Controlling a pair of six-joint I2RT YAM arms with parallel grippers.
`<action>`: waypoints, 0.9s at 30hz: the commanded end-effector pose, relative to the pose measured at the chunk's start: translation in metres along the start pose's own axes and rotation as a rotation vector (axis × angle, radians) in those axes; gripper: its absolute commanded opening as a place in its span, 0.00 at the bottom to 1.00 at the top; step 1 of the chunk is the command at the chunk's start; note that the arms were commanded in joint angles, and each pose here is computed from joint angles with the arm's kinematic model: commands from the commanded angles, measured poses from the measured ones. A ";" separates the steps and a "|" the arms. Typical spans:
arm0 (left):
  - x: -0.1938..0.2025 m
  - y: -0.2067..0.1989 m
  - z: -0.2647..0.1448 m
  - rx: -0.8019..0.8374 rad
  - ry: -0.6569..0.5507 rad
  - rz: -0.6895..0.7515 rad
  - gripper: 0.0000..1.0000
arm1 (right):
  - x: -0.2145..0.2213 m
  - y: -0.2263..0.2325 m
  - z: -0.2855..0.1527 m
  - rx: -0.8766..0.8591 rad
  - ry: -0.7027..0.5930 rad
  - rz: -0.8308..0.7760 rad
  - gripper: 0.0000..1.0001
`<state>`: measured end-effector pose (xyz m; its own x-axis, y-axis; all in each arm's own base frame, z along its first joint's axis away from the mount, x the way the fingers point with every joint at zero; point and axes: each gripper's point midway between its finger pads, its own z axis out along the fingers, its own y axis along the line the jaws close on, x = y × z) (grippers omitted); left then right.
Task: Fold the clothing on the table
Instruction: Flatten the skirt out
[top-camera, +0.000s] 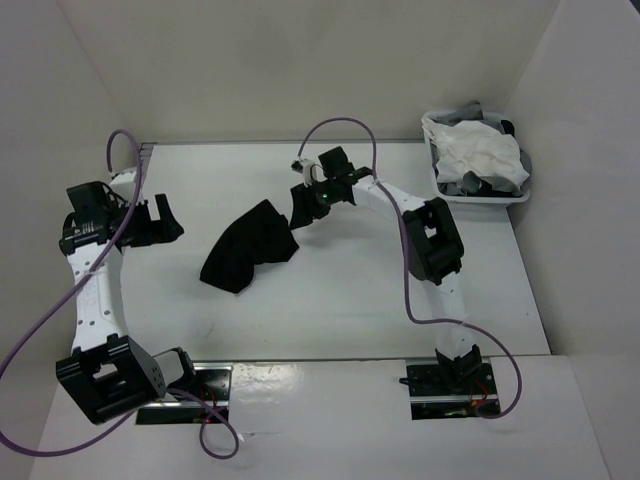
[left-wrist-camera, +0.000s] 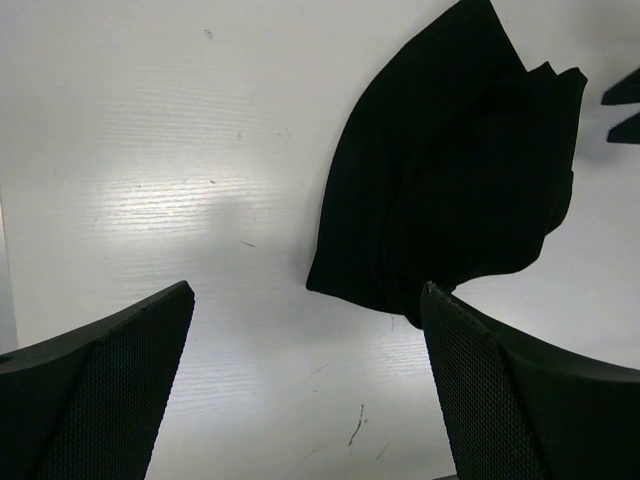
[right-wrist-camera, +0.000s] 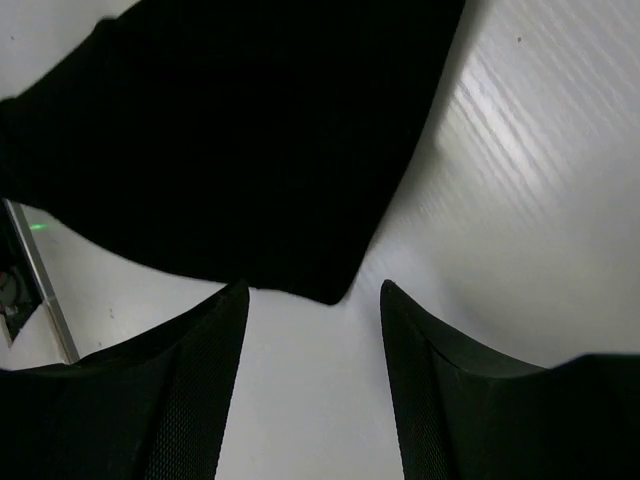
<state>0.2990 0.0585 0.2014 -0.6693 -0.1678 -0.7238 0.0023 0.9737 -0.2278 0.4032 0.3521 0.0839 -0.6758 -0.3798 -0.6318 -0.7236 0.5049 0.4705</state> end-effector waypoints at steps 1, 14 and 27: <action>-0.001 -0.007 -0.003 0.035 -0.016 0.017 1.00 | -0.033 0.024 0.012 -0.151 -0.059 -0.017 0.60; 0.003 -0.005 -0.002 0.025 -0.024 0.022 1.00 | -0.043 0.017 0.039 -0.204 -0.017 -0.012 0.57; 0.006 -0.005 0.004 0.047 -0.003 0.018 1.00 | -0.011 0.000 0.049 -0.148 0.028 0.021 0.57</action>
<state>0.2951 0.0549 0.1943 -0.6755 -0.1682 -0.7179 0.0100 0.9714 -0.2370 0.4162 0.3881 0.0485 -0.7277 -0.3931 -0.5621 -0.6859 0.4150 0.5977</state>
